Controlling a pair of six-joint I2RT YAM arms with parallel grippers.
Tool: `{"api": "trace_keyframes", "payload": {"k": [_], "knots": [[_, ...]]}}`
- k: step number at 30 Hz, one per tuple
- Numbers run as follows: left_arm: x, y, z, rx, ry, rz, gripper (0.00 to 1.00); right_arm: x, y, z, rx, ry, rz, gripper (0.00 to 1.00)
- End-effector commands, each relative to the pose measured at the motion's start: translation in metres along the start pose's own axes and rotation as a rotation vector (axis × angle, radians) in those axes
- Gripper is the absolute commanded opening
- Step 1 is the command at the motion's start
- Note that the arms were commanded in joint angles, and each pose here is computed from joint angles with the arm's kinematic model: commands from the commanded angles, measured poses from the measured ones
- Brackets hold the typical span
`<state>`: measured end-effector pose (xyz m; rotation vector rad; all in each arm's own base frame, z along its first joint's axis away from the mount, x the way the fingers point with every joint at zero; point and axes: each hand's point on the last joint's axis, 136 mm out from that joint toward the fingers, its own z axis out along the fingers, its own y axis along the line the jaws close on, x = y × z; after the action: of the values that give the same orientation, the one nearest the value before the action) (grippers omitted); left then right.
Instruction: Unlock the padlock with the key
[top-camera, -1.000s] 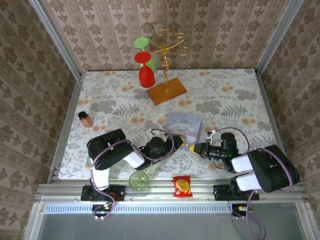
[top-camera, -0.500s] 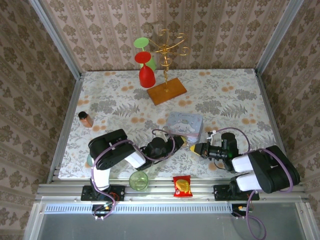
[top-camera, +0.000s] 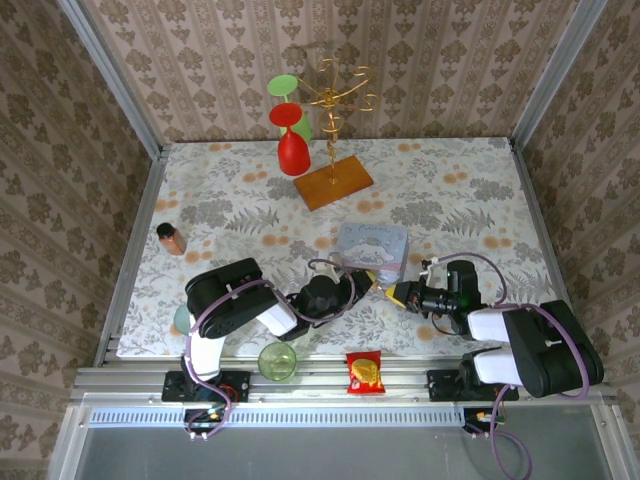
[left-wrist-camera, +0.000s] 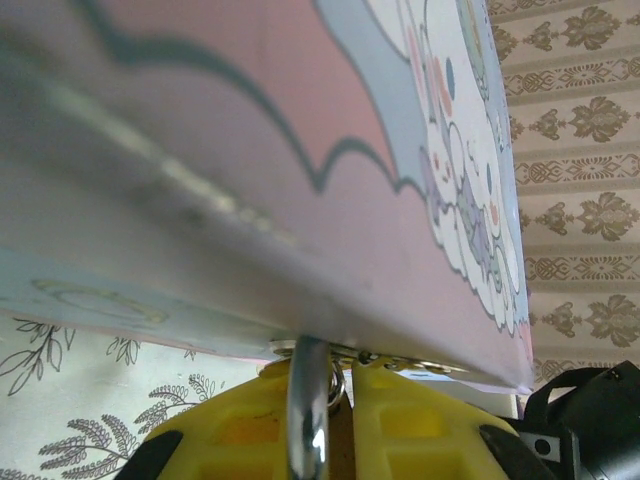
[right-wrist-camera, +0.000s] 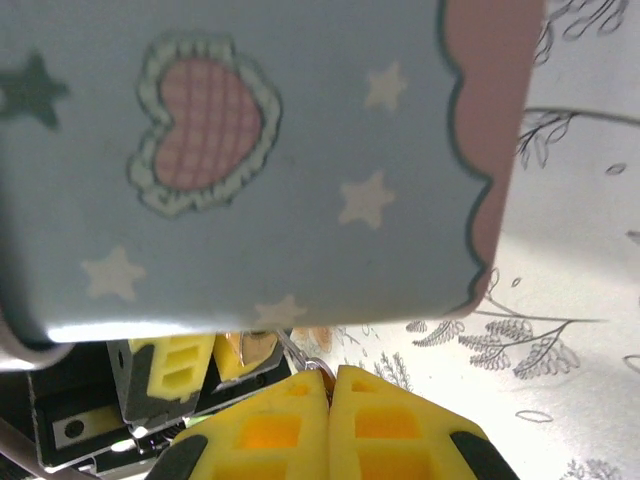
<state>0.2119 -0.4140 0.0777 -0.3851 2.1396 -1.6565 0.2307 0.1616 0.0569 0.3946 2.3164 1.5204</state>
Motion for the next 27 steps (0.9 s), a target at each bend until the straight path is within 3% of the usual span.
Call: {"api": "trace_keyframes", "payload": {"k": [1, 10, 20, 27], "knots": [[0.04, -0.024, 0.005, 0.087, 0.152, -0.018, 0.0, -0.024, 0.029, 0.0, -0.063, -0.043, -0.086, 0.0], [0.043, -0.021, 0.014, 0.084, 0.149, -0.037, 0.0, -0.01, 0.028, -0.002, -0.055, -0.064, -0.054, 0.0], [0.047, -0.027, 0.021, 0.096, 0.16, -0.024, 0.0, -0.015, 0.025, -0.03, 0.121, -0.242, -0.17, 0.0], [0.044, -0.011, 0.022, 0.06, 0.138, -0.011, 0.2, 0.002, 0.012, -0.013, 0.138, -0.19, -0.203, 0.0]]}}
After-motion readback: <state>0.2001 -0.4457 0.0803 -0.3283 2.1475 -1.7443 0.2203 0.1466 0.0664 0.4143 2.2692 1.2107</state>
